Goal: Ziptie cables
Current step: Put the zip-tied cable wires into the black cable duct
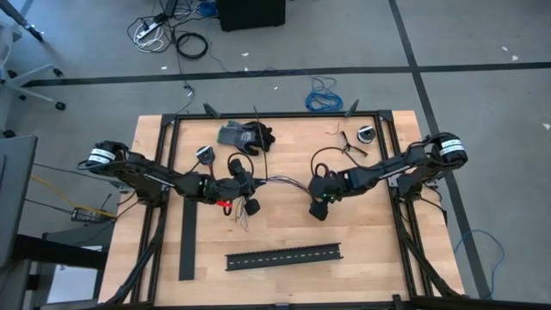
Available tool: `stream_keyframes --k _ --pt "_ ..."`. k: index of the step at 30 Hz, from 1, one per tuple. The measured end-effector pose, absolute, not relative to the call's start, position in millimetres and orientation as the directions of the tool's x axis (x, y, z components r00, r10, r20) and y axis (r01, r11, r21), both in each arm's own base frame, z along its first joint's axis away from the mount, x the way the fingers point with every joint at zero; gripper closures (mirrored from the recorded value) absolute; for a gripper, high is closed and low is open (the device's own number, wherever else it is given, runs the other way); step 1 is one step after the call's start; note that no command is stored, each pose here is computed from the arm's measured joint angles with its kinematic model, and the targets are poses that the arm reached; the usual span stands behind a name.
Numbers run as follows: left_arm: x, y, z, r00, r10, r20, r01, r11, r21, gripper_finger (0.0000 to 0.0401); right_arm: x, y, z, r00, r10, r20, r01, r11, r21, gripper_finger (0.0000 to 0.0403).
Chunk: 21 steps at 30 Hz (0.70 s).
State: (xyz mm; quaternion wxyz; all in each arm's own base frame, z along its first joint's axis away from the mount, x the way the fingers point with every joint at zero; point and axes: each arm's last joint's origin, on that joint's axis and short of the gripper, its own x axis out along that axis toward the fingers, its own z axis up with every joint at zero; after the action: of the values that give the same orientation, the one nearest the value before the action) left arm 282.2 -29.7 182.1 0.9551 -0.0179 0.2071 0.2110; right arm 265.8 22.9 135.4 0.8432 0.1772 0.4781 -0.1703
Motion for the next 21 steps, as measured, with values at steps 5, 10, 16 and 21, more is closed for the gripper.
stream_keyframes --k 5,10,16,21 --pt "282.5 -30.4 182.1 0.832 0.376 -0.408 -0.393 0.918 0.044 0.0401 267.9 25.4 119.8 0.433 -0.177 -0.884 0.492 0.868 0.067 0.0202" --pt "282.0 -36.4 181.9 0.846 0.338 -0.413 -0.356 0.934 0.035 0.0401 271.0 32.8 129.0 0.451 -0.153 -0.879 0.444 0.893 0.072 0.0379" --pt "279.4 -48.5 190.3 0.852 0.301 -0.429 -0.300 0.951 0.071 0.0401 282.5 49.3 169.7 0.453 -0.113 -0.884 0.367 0.928 0.069 0.0396" --pt "276.0 -68.2 213.1 0.845 0.251 -0.472 -0.230 0.968 0.103 0.0401 289.1 73.8 194.6 0.452 -0.093 -0.887 0.304 0.951 0.055 0.0399"
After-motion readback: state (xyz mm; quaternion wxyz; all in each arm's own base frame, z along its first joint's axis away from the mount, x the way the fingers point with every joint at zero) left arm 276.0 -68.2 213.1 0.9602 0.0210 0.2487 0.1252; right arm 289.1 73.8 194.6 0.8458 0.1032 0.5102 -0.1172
